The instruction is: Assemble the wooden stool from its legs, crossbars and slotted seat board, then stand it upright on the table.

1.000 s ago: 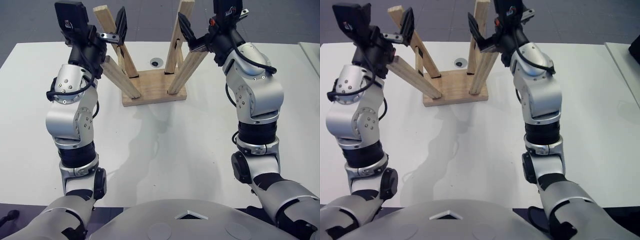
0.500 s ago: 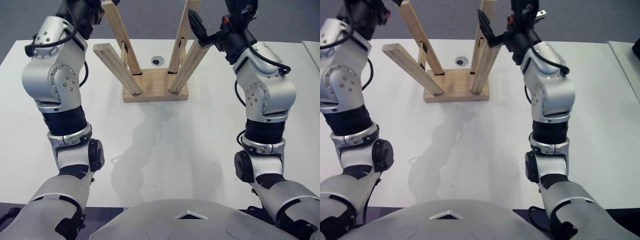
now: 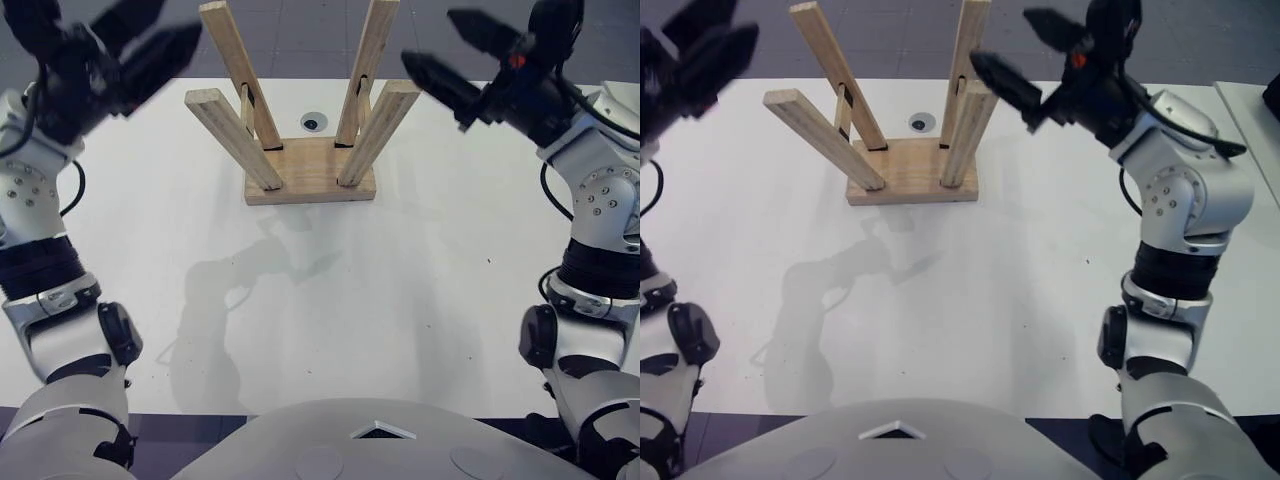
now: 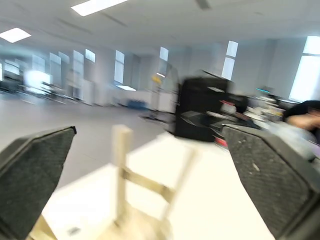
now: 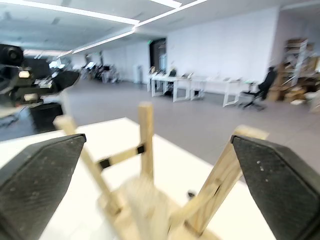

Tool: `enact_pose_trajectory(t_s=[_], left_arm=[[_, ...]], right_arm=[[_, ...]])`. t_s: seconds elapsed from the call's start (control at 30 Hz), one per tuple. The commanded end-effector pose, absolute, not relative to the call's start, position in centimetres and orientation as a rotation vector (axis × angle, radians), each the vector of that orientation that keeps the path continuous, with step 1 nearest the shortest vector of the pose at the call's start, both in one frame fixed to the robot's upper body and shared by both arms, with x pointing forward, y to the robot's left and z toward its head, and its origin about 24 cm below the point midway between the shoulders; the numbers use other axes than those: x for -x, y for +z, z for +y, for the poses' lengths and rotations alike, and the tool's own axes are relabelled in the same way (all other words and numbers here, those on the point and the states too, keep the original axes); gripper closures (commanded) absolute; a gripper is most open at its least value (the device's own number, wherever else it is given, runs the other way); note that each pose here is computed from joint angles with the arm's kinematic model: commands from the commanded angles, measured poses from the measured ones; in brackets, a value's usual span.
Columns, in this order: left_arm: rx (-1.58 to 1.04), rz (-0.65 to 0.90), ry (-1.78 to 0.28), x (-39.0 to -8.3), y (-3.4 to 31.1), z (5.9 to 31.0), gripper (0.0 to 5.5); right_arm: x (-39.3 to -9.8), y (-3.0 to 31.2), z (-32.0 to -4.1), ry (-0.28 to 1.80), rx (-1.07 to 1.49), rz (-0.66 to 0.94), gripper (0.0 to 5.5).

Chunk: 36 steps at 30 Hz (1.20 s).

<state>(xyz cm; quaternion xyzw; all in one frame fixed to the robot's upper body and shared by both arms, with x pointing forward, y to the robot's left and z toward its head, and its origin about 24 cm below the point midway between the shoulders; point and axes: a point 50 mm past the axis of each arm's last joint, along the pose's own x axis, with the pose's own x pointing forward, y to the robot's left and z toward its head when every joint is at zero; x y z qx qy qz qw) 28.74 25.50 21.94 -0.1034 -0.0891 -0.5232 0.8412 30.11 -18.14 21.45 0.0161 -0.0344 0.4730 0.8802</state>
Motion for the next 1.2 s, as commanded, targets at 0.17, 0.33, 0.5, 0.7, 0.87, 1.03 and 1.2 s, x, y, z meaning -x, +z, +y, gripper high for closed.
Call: enact_pose_trajectory(t_s=[0.17,0.33,0.5,0.7,0.87,1.03,1.2], left_arm=[[0.121,-0.017,-1.092,-29.8,18.5,28.6,0.1],[0.133,0.027,-1.11,-30.8,16.8,28.1,0.1],[0.152,0.032,-1.192,-31.7,16.0,26.0,0.1],[0.176,0.049,-1.272,-32.0,15.8,24.5,0.67],[0.186,0.133,-1.336,-31.8,15.1,24.3,1.49],[0.196,0.241,-1.408,-30.7,14.5,24.3,2.25],[0.285,0.314,-1.536,-27.8,17.1,24.2,3.09]], right_arm=[[-31.6,18.6,-17.3,1.149,0.076,0.074,0.11],[-32.6,17.8,-16.0,1.205,0.102,0.097,0.11],[-33.3,17.3,-15.1,1.234,0.104,0.111,0.11],[-33.7,17.1,-14.6,1.263,0.098,0.113,0.36],[-33.5,16.4,-14.6,1.311,0.068,0.155,1.12],[-32.3,15.2,-15.4,1.393,0.031,0.235,1.85],[-28.1,17.4,-17.2,1.618,-0.119,0.296,2.65]])
